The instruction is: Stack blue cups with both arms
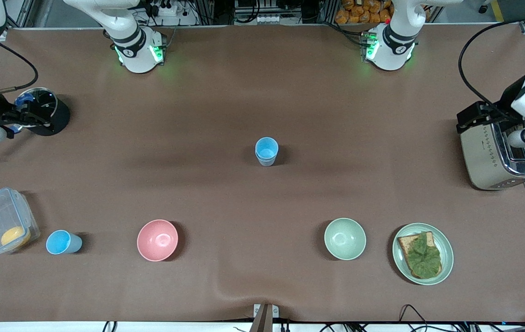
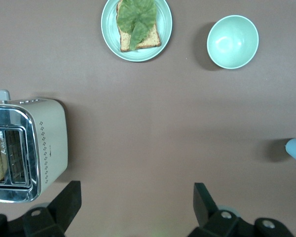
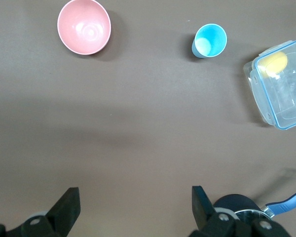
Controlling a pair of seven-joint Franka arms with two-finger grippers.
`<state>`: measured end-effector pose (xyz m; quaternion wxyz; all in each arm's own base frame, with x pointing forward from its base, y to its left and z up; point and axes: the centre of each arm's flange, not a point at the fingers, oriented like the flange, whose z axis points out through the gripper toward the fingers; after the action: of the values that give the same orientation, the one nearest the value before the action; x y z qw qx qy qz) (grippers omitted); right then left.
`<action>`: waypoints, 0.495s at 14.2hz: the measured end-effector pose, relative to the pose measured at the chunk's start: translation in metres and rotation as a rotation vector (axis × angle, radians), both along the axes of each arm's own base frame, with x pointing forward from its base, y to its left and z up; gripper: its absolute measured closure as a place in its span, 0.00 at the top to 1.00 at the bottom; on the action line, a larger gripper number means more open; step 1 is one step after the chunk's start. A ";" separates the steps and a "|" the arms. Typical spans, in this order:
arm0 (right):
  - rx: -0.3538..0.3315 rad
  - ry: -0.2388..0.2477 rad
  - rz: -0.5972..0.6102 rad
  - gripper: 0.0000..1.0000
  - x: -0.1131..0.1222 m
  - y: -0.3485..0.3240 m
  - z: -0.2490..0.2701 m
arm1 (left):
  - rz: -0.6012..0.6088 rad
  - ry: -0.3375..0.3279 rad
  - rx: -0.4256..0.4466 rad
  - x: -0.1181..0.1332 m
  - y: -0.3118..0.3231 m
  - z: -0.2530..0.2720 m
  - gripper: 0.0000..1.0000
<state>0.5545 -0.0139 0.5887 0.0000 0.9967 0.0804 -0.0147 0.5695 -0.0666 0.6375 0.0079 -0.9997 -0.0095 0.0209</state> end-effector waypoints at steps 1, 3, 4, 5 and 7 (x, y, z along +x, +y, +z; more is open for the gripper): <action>0.000 0.002 0.000 1.00 0.000 0.000 0.000 | -0.004 0.000 -0.001 -0.007 -0.001 0.009 1.00; 0.000 0.004 0.000 1.00 0.000 0.000 0.000 | -0.016 -0.010 -0.005 -0.019 -0.006 0.024 1.00; 0.000 0.005 0.000 1.00 -0.001 0.000 0.000 | -0.019 -0.013 -0.005 -0.022 -0.007 0.027 1.00; 0.000 0.005 0.000 1.00 -0.001 0.000 0.000 | -0.020 -0.013 -0.005 -0.022 -0.007 0.027 1.00; 0.000 0.005 0.000 1.00 -0.001 0.000 0.000 | -0.017 -0.011 -0.005 -0.022 -0.006 0.027 1.00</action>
<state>0.5539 -0.0140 0.5883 -0.0003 0.9966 0.0804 -0.0172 0.5477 -0.0725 0.6641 0.0055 -0.9999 -0.0011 0.0152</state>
